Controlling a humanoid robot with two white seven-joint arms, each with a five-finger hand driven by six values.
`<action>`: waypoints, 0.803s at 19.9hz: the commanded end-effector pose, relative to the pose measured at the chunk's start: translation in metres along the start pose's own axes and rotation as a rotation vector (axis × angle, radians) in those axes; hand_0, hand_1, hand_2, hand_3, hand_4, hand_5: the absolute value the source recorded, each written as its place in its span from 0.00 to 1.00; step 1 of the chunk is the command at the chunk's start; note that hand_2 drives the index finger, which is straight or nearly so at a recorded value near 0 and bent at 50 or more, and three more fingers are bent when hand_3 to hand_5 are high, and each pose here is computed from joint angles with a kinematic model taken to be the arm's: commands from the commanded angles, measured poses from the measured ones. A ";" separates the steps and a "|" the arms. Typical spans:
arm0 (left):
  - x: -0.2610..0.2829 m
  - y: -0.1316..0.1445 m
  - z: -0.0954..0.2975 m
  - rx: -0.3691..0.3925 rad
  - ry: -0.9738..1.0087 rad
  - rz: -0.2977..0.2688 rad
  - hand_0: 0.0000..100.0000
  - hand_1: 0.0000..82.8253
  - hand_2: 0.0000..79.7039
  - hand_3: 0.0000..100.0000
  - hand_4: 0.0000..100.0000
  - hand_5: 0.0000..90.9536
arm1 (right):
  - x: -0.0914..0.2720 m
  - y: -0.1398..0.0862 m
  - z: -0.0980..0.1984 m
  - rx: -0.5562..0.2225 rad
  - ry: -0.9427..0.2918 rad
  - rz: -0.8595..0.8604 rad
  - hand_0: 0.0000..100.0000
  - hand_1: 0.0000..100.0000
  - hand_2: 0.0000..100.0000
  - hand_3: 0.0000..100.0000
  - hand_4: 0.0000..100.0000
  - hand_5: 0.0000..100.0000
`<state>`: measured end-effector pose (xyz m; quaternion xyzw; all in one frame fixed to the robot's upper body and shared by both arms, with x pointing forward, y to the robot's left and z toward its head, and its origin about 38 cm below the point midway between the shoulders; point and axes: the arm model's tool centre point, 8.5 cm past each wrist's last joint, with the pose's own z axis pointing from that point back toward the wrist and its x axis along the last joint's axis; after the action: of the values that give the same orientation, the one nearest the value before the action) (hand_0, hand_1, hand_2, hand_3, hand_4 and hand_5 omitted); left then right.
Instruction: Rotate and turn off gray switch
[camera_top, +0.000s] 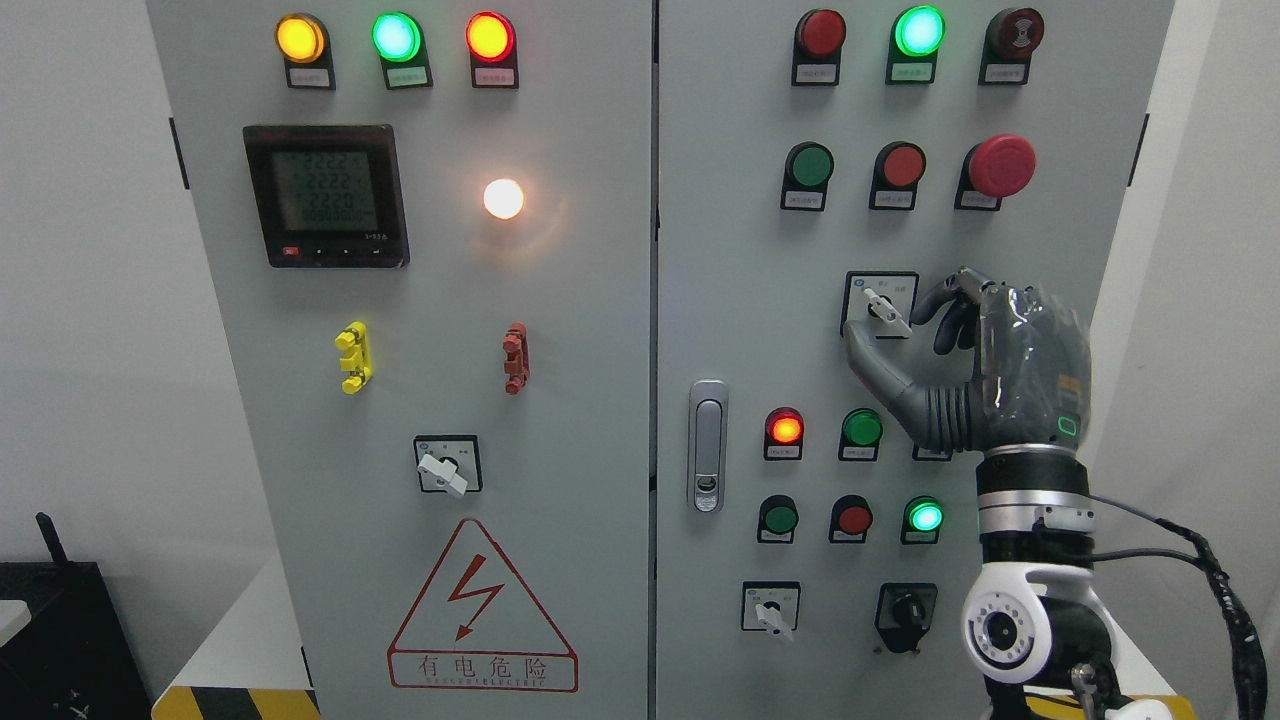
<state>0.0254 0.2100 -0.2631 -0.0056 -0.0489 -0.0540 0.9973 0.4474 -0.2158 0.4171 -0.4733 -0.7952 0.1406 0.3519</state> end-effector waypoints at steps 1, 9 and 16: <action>0.000 0.000 0.000 0.002 -0.001 0.032 0.12 0.47 0.00 0.00 0.00 0.00 | -0.001 -0.001 -0.002 0.008 -0.013 0.022 0.05 0.37 0.62 0.87 0.87 1.00; 0.000 0.000 0.000 0.002 -0.001 0.032 0.12 0.47 0.00 0.00 0.00 0.00 | 0.000 -0.001 -0.004 0.005 -0.015 0.021 0.14 0.36 0.63 0.88 0.88 1.00; 0.000 0.000 0.000 0.002 -0.001 0.032 0.12 0.47 0.00 0.00 0.00 0.00 | 0.000 -0.002 -0.004 0.004 -0.012 0.023 0.16 0.38 0.64 0.88 0.88 1.00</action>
<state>0.0254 0.2100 -0.2631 -0.0056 -0.0489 -0.0540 0.9973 0.4487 -0.2120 0.4204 -0.4716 -0.7966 0.1438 0.3497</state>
